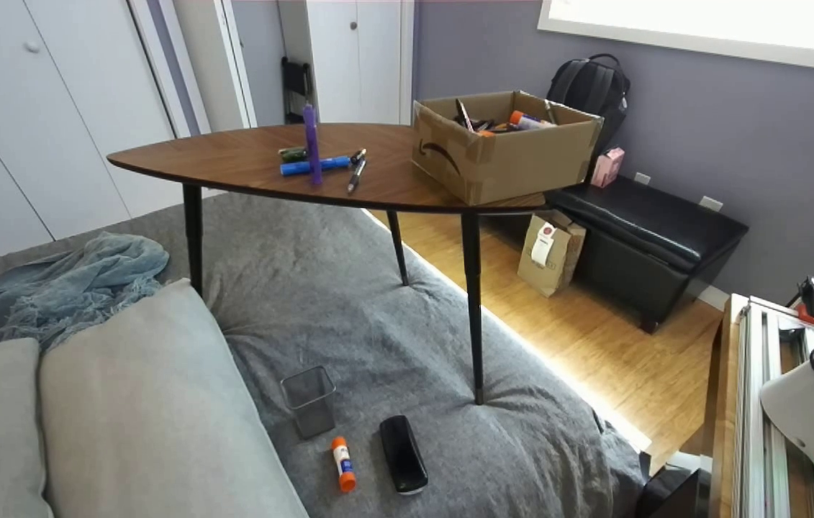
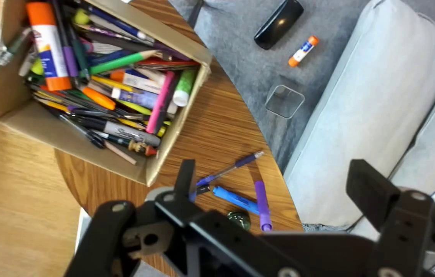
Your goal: Remove a purple marker from the cardboard box and place it vertically on the table
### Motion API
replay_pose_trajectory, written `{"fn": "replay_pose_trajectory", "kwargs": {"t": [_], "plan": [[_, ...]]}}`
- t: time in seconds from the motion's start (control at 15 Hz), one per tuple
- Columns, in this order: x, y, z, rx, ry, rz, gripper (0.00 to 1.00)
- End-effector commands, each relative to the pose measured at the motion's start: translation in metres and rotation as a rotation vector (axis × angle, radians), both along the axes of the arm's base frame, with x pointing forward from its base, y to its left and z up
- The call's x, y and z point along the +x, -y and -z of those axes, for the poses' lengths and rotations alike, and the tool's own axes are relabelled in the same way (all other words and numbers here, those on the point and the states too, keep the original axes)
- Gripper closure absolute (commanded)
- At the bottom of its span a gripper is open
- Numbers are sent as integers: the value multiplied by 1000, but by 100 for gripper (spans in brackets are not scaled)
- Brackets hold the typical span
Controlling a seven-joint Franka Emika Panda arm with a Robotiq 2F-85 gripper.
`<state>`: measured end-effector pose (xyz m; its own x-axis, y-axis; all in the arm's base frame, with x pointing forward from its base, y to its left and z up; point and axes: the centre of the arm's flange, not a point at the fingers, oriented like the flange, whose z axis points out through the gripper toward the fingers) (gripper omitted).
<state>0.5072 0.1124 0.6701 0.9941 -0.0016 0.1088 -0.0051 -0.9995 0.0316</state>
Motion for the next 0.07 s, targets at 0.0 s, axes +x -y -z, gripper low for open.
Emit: {"fn": "replay_pose_trajectory", "kwargs": {"t": [0.0], "plan": [[0,3,-1,-1,-3,-7,0]]}}
